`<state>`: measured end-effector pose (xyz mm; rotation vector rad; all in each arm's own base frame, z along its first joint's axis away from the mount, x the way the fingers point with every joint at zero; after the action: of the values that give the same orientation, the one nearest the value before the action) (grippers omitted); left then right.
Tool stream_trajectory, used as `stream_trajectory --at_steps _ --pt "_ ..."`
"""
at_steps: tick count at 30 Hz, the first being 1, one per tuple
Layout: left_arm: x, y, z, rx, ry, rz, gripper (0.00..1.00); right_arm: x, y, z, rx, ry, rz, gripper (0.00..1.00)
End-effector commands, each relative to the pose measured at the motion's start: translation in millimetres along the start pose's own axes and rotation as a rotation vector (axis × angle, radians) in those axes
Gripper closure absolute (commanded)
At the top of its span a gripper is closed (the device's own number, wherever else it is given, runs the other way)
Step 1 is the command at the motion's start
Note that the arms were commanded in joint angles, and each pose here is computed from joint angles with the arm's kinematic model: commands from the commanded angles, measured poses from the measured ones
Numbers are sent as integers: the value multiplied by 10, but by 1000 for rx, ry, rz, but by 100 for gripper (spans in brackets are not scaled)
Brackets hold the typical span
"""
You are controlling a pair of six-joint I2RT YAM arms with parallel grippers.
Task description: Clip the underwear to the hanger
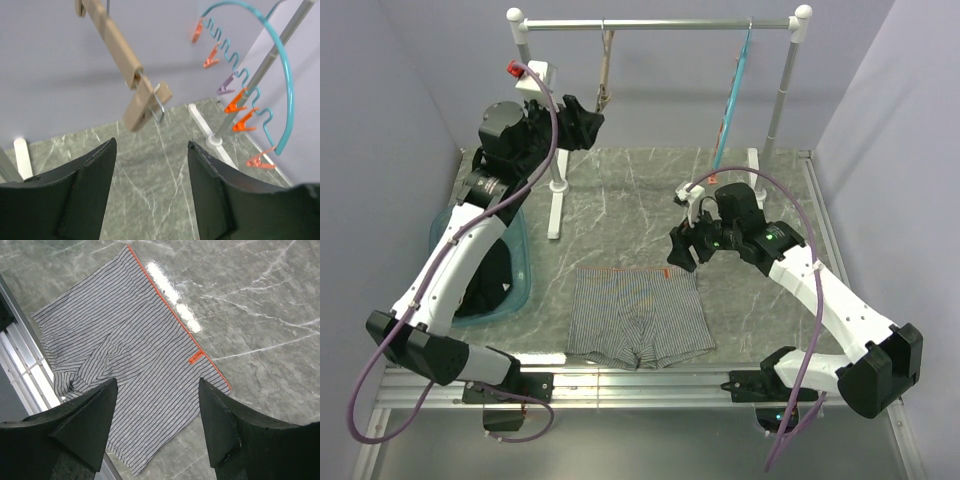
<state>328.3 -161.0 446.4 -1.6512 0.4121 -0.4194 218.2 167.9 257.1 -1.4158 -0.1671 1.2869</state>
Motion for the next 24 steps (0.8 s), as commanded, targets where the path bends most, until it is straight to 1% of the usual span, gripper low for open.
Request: stream_trajectory --at_steps 1,2,6,11,15,20,24 --pt "80 -312 -49 -3 22 -114 36 -149 -134 30 -15 4 -59 27" --pt "104 -327 -38 -1 12 -120 39 -155 -135 29 -15 4 -61 27" --pt "246 -359 -27 -18 10 -125 41 -158 -127 32 -5 0 -64 27" --pt "331 -407 -26 -23 14 -146 40 -157 -126 25 -3 -1 -64 27" --pt "457 -480 40 -11 -41 -162 37 -151 -137 28 2 -4 -69 27" --pt "609 -405 100 -3 -75 -119 38 -142 -123 15 5 -3 -63 27" --pt "685 -354 155 11 -99 -118 39 -141 -107 13 10 -4 -60 27"
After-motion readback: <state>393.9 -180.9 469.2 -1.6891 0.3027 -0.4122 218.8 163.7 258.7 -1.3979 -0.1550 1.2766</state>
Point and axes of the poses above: each gripper's point midway between its finger pads, its own x axis out along the fingers, its own z axis along the line the jaws close on, y = z × x, the point moved 8 cm from there along -x, back along the fingers, and after that the axes turned 8 degrees about x, right-handed, at the moved point
